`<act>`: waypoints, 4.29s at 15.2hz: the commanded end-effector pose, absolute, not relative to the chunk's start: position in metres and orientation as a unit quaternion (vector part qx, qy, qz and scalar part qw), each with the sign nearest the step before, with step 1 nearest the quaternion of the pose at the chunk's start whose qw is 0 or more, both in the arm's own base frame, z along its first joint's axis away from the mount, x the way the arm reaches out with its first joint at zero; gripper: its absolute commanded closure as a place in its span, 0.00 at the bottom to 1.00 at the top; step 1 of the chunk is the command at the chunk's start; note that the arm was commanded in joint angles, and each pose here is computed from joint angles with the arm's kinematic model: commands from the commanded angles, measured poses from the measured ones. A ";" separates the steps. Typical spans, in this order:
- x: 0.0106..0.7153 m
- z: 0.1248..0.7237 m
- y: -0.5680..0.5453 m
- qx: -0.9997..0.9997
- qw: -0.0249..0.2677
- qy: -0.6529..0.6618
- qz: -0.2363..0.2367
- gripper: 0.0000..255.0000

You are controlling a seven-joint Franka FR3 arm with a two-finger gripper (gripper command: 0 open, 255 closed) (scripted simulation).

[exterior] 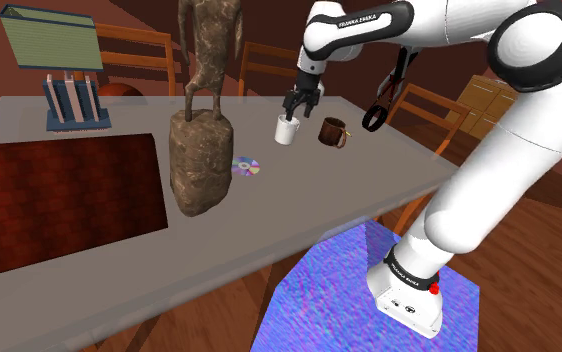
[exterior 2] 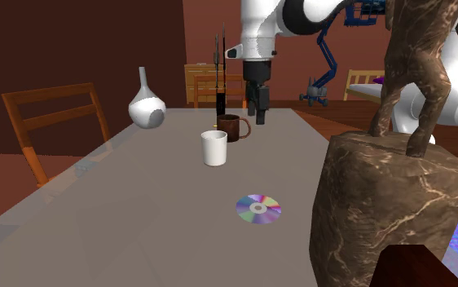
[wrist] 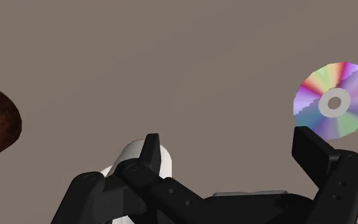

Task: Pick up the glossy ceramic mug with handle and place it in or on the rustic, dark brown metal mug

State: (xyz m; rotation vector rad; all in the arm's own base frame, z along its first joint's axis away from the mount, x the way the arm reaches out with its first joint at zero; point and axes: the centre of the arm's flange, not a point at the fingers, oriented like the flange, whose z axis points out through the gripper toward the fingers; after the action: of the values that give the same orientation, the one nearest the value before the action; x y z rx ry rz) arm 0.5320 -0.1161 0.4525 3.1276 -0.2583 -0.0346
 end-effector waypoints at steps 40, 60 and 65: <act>0.639 0.368 -0.183 0.996 0.021 -0.088 -0.008 1.00; 0.639 0.474 -0.183 0.996 0.021 -0.088 -0.008 1.00; 0.639 0.500 -0.183 0.996 0.021 -0.088 -0.008 1.00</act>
State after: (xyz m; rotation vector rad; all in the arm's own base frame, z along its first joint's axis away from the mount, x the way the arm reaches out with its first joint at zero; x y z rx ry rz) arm 0.6388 -0.1830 0.4950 3.0867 -0.2721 -0.0231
